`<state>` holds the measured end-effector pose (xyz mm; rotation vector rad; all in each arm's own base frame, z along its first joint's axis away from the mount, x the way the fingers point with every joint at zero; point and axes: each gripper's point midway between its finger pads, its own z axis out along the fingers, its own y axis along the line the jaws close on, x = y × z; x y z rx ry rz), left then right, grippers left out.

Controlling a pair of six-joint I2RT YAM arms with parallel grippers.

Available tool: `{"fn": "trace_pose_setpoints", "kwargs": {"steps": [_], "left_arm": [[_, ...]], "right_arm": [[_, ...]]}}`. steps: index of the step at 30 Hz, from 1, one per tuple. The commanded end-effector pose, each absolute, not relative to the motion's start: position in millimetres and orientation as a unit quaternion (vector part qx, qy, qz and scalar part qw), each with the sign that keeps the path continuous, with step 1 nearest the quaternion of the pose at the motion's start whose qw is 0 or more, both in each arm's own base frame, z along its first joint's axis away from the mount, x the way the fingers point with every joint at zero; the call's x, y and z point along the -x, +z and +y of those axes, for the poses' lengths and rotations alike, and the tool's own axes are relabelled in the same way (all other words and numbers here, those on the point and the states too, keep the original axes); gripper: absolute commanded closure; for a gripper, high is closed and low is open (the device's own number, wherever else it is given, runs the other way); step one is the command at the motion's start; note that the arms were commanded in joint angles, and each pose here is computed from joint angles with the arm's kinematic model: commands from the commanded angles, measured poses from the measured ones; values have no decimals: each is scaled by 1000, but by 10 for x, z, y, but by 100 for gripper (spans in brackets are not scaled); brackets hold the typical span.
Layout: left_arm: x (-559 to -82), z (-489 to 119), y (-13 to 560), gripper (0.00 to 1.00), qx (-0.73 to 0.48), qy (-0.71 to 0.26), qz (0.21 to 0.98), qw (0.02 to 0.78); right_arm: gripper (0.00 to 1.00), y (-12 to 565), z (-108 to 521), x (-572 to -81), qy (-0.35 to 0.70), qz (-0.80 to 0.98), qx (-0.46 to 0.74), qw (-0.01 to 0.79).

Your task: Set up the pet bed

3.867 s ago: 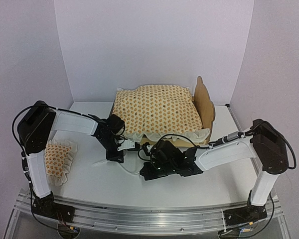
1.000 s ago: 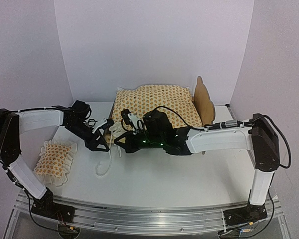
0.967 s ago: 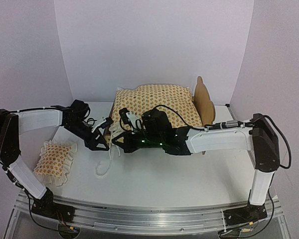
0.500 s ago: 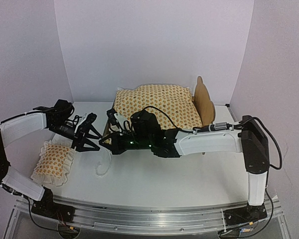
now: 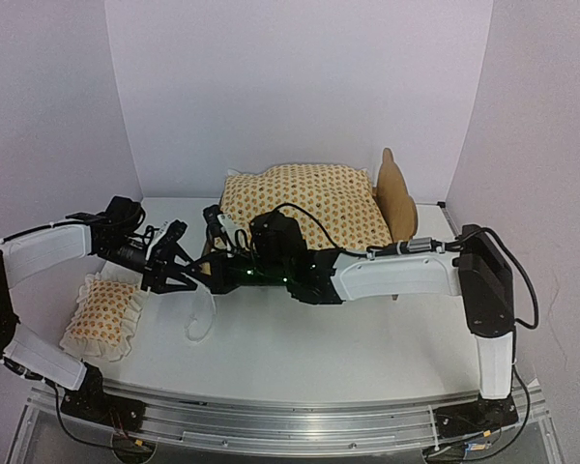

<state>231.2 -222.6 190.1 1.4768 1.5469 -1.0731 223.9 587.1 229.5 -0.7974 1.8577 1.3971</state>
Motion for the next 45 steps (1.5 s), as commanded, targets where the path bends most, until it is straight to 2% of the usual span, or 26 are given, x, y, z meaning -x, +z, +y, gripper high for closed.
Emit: {"fn": "trace_pose_setpoints", "kwargs": {"steps": [1,4,6,8,13,15,18,22,27,37,45], "left_arm": [[-2465,-2255,1980,73,-571,-395,603,393],[-2458,-2260,1987,94,-566,-402,606,389],[-2467,-2254,1966,100,-553,-405,621,380],[-2529,-2218,1845,100,-525,-398,661,360],[-2653,-2051,1325,100,-433,-364,777,277],[-2692,-2001,1181,100,-401,-354,807,250],[-2748,-1954,996,100,-363,-344,838,218],[-2922,-1930,823,100,-317,-330,869,189],[-3032,-1901,634,100,-285,-315,892,155],[-3056,-1877,581,100,-273,-307,898,155],[-3075,-1867,555,100,-270,-304,901,153]], "right_arm": [[100,2512,5943,-2248,562,687,304,346],[100,2461,5936,-2263,561,692,300,342],[100,2409,5926,-2294,561,698,293,335],[99,2302,5876,-2422,555,718,262,328],[74,1712,5573,-2927,455,813,153,329],[69,1426,5539,-2988,413,847,134,307],[70,1131,5552,-3038,381,866,126,297],[78,876,5605,-3174,350,873,121,318],[79,751,5784,-3281,348,868,130,330],[69,568,5924,-3384,336,863,150,347],[68,504,5936,-3500,320,862,140,367]]}}
